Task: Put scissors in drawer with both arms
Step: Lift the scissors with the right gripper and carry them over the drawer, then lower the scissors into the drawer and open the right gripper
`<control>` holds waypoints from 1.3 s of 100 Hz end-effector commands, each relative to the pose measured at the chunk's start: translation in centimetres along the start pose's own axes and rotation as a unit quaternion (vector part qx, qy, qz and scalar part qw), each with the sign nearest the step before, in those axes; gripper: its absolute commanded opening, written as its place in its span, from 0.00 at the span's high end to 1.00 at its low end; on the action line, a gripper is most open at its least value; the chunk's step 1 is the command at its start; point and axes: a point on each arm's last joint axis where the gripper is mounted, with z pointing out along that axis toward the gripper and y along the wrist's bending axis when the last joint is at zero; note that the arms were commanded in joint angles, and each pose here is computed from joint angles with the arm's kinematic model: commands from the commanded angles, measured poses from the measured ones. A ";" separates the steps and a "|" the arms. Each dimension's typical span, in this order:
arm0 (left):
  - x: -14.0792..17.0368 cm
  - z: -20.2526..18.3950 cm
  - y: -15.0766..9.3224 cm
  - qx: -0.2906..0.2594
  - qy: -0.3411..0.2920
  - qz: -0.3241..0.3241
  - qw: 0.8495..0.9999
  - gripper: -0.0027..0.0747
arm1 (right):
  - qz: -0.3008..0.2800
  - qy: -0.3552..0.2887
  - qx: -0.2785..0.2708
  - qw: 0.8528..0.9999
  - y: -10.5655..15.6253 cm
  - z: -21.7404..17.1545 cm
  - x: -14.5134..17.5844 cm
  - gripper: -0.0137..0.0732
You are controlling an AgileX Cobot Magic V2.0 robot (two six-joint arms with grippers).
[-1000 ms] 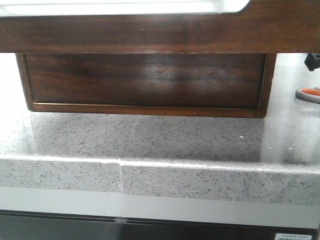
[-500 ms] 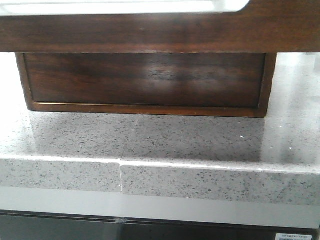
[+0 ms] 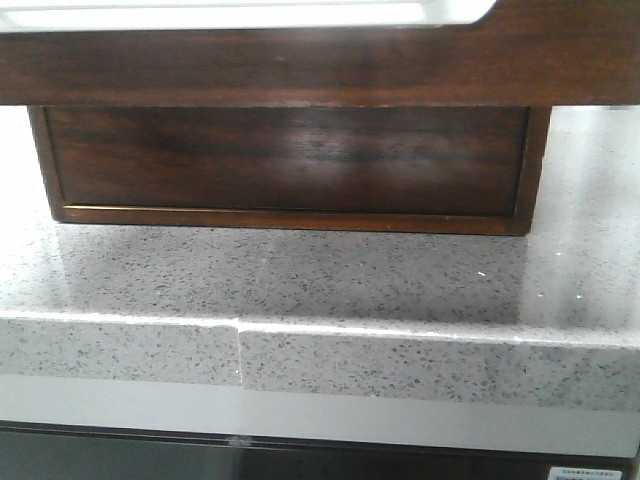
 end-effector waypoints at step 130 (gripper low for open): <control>-1.2 -0.2 -0.3 0.011 -0.027 -0.011 1.000 0.99 | -0.385 0.014 -0.271 0.882 17.4 12.6 -0.4 0.91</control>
